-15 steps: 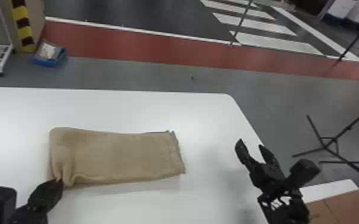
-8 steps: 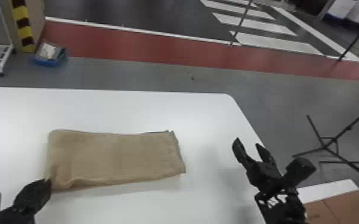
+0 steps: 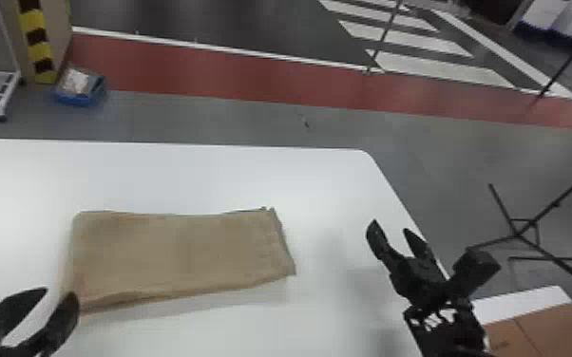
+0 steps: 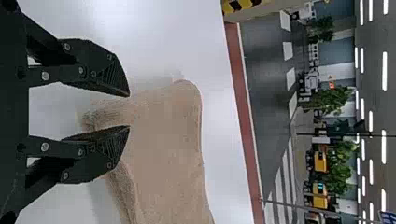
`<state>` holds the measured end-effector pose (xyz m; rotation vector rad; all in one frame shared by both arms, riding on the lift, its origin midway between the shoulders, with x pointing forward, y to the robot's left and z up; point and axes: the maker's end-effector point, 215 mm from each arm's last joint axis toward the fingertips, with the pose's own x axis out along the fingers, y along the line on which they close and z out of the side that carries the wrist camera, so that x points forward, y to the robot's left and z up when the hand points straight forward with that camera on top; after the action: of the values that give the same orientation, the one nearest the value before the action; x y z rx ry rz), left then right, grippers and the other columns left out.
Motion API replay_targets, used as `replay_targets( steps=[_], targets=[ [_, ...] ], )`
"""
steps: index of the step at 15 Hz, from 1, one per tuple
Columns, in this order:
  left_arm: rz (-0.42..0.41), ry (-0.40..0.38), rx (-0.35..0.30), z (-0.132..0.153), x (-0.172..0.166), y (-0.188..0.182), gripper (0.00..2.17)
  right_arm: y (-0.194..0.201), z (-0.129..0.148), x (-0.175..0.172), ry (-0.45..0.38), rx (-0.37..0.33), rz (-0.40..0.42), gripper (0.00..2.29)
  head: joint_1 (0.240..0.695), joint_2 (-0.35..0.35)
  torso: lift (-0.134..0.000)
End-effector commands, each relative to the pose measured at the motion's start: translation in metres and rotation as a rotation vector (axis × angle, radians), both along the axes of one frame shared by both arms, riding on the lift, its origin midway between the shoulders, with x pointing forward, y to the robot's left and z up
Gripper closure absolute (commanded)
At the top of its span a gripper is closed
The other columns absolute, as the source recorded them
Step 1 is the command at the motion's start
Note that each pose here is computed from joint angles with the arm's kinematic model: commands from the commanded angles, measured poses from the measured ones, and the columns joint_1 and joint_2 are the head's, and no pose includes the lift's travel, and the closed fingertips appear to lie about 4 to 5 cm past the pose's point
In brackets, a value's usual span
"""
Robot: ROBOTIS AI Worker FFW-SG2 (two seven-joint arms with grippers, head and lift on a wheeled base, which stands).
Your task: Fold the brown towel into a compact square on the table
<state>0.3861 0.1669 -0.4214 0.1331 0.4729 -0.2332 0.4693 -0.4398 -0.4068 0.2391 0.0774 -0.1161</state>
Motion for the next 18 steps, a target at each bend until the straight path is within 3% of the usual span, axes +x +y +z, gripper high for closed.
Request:
replay_targets(
  steps=[1,4,8,9,10,11,12,13,18],
  targets=[
    [0.012,0.025,0.019,-0.005,-0.004,0.008,0.17,0.002,-0.002,0.000,0.012,0.005,0.005,0.17,0.695,-0.348,-0.123],
    [0.021,-0.014,0.006,0.006,0.009,0.013,0.08,0.010,-0.001,-0.002,0.021,0.004,0.024,0.15,0.695,-0.337,-0.123],
    [0.003,-0.277,-0.148,0.071,0.048,-0.004,0.23,0.034,-0.001,-0.001,0.043,0.005,0.069,0.17,0.695,-0.310,-0.123],
    [-0.017,-0.283,-0.165,0.071,0.056,-0.012,0.33,0.042,0.000,-0.002,0.048,0.002,0.083,0.17,0.695,-0.305,-0.123],
    [-0.048,-0.271,-0.183,0.066,0.064,-0.021,0.71,0.052,-0.002,-0.002,0.058,0.004,0.100,0.17,0.695,-0.301,-0.123],
    [-0.067,-0.227,-0.216,0.055,0.072,-0.028,1.37,0.061,-0.005,-0.003,0.071,-0.001,0.118,0.17,0.695,-0.298,-0.123],
    [-0.088,-0.093,-0.262,0.028,0.072,-0.038,2.05,0.068,-0.004,-0.002,0.076,-0.007,0.131,0.17,0.695,-0.294,-0.123],
    [-0.117,-0.058,-0.267,0.020,0.074,-0.043,2.13,0.072,-0.003,-0.002,0.076,-0.011,0.139,0.17,0.695,-0.291,-0.123],
    [-0.186,-0.036,-0.290,0.013,0.084,-0.042,2.13,0.089,-0.011,0.003,0.095,-0.010,0.170,0.17,0.695,-0.289,-0.123]
  ],
)
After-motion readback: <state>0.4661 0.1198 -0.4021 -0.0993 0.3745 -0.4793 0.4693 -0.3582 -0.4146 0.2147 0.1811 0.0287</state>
